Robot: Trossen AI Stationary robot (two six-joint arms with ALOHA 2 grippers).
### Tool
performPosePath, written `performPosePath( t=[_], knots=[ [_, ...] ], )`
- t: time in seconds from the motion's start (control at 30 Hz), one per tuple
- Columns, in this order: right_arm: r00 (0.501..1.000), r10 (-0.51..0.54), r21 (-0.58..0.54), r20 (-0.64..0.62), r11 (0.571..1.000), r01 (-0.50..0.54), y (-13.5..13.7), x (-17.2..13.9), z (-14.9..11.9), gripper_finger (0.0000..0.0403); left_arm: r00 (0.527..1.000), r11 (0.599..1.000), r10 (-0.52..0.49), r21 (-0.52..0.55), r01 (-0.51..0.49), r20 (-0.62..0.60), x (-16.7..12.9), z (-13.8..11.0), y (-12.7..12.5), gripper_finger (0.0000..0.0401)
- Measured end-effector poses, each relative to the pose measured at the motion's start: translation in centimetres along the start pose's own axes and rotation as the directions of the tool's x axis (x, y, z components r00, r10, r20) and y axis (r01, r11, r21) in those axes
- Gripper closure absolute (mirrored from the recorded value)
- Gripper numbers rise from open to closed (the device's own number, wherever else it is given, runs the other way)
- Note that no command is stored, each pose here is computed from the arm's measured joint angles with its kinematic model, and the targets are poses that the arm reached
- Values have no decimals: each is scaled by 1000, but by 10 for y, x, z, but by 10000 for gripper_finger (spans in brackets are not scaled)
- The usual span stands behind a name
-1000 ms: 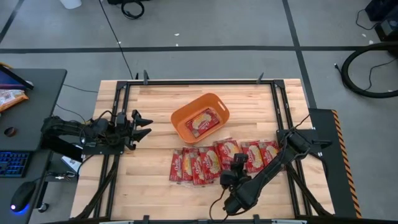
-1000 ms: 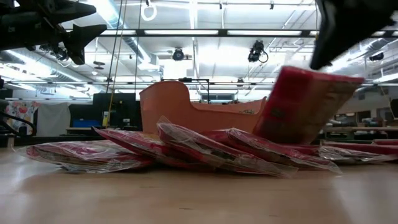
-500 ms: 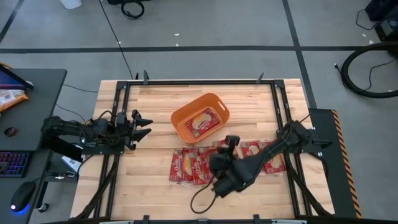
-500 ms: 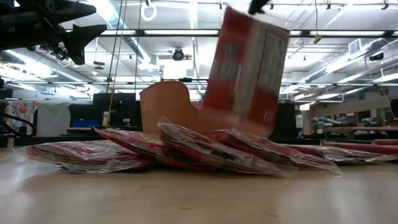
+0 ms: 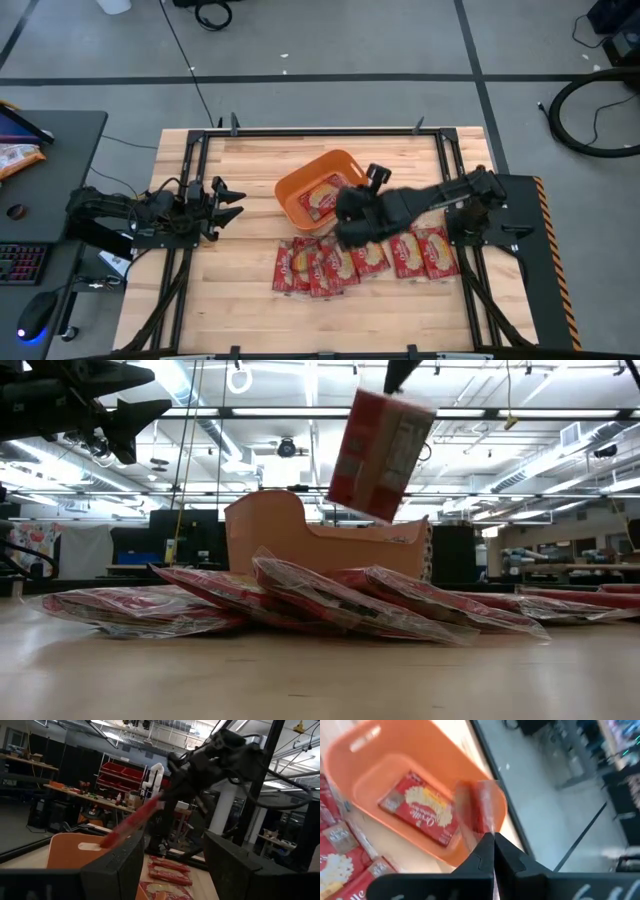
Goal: Sort popcorn bags into baskets
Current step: Put the pop corn bag into the orange bin
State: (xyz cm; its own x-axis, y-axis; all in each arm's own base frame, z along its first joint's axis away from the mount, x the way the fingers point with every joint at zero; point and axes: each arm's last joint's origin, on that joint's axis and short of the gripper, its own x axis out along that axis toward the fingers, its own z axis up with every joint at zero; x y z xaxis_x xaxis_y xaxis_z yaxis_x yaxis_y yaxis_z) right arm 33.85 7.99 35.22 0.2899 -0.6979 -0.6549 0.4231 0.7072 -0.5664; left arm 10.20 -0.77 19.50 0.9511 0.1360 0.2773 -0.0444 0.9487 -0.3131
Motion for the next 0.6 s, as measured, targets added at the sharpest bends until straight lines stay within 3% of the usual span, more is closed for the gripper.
performPosePath(
  t=[0.37, 0.6],
  knots=[
    [971, 119, 186, -209, 979, -80, -44, 64, 18, 401, 1000, 1000, 0, 0, 0, 0, 0, 0, 0, 196],
    [906, 274, 371, -321, 917, -146, -79, 100, 20, 400, 1000, 1000, 1, 0, -1, -1, 0, 0, 0, 196]
  ],
)
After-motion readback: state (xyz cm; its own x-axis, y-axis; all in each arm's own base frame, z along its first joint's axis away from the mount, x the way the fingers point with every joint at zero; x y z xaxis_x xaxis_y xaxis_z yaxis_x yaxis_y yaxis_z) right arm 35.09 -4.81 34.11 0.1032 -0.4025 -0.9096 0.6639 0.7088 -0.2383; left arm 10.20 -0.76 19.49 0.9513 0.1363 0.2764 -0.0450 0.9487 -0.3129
